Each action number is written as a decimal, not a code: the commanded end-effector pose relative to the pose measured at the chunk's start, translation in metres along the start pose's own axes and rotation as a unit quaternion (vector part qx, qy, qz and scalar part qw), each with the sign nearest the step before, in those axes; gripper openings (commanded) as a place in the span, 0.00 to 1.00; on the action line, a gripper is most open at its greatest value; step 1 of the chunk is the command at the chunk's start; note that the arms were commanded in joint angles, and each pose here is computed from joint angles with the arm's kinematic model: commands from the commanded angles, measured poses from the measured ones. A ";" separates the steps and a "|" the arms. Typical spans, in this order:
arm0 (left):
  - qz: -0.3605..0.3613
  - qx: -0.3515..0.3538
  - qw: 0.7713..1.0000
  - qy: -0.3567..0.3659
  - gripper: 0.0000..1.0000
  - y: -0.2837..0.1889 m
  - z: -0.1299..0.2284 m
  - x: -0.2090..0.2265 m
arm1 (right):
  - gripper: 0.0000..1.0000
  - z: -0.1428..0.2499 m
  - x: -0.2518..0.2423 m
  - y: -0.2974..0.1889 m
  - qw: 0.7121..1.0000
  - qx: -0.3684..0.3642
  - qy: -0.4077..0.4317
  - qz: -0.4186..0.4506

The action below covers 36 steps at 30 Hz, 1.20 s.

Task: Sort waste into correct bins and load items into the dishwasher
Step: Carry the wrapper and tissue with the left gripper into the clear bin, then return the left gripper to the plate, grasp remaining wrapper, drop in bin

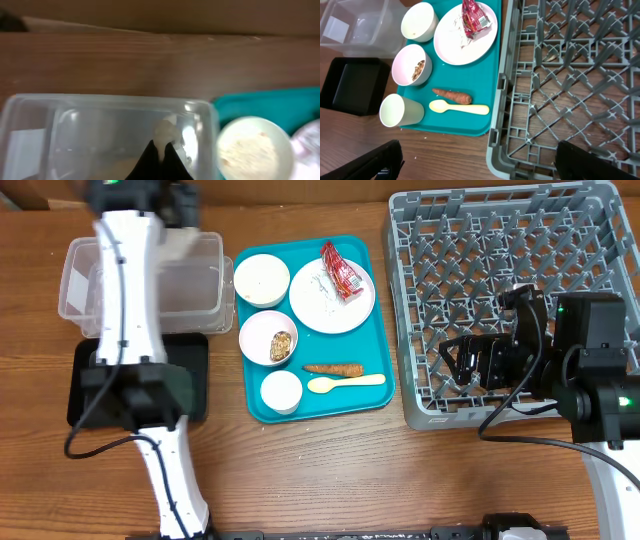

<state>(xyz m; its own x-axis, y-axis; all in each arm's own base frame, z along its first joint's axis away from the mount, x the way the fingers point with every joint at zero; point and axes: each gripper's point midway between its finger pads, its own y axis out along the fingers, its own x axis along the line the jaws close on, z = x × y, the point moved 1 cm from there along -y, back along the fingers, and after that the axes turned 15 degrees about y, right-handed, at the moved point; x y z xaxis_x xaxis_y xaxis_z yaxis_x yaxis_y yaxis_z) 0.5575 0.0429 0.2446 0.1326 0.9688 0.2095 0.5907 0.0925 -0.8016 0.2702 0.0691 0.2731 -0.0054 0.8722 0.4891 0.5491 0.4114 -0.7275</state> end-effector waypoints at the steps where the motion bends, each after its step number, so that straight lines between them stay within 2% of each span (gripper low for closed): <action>1: -0.002 0.002 1.000 -0.029 0.15 0.021 0.008 0.017 | 1.00 -0.006 0.005 -0.006 1.000 -0.012 -0.003 -0.007; 6: -0.013 -0.007 0.999 -0.040 0.50 0.044 0.012 0.030 | 1.00 -0.005 0.004 -0.006 1.000 -0.009 -0.002 -0.006; 7: -0.012 -0.004 0.999 -0.039 0.55 0.047 0.015 0.029 | 1.00 -0.005 0.004 -0.006 1.000 -0.009 -0.002 -0.006; 10: 0.006 -0.006 0.999 -0.037 0.80 0.049 0.014 0.020 | 1.00 -0.005 0.004 -0.006 1.000 -0.010 -0.002 -0.006; 12: 0.046 -0.028 0.998 -0.028 0.84 0.038 0.003 0.007 | 1.00 -0.005 0.004 -0.006 1.000 -0.010 -0.002 -0.006; 13: 0.150 -0.082 0.985 0.026 0.86 0.011 -0.020 -0.033 | 1.00 -0.005 0.004 -0.006 1.000 -0.010 -0.002 -0.006; 14: 0.192 -0.105 0.974 0.051 0.85 -0.001 -0.029 -0.054 | 1.00 -0.005 0.004 -0.006 1.000 -0.010 -0.002 -0.006; 16: 0.231 -0.117 0.963 0.076 0.85 -0.011 -0.038 -0.093 | 1.00 -0.005 0.004 -0.006 1.000 -0.009 -0.002 -0.006; 19: 0.232 -0.083 0.964 0.100 0.88 0.003 -0.034 -0.156 | 1.00 -0.005 0.004 -0.006 1.000 -0.009 -0.001 -0.006; 22: 0.195 -0.023 0.978 0.063 0.89 0.026 -0.017 -0.214 | 1.00 -0.004 0.004 -0.006 1.000 -0.008 -0.001 -0.006; 25: 0.175 0.009 0.982 0.066 0.91 0.047 -0.001 -0.257 | 1.00 -0.002 0.004 -0.006 1.000 -0.004 0.001 -0.004; 27: 0.151 0.029 0.986 0.067 1.00 0.063 0.011 -0.276 | 1.00 0.000 0.003 -0.006 1.000 0.000 0.002 -0.003; 31: 0.144 0.061 0.987 0.027 1.00 0.093 0.033 -0.307 | 1.00 0.002 0.002 -0.006 1.000 0.004 0.004 -0.002; 36: 0.166 0.098 0.981 0.034 0.99 0.123 0.061 -0.330 | 1.00 0.002 0.002 -0.006 1.000 0.005 0.005 -0.001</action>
<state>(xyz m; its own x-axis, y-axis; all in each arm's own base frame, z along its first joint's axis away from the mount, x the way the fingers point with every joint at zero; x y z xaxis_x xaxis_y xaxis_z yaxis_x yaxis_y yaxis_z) 0.5404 -0.2495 0.0632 0.3803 0.9243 -0.0322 0.3733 -0.1852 -0.9090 0.2638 0.0690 0.2684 0.0115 0.8724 0.4887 0.5228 0.4114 -0.7466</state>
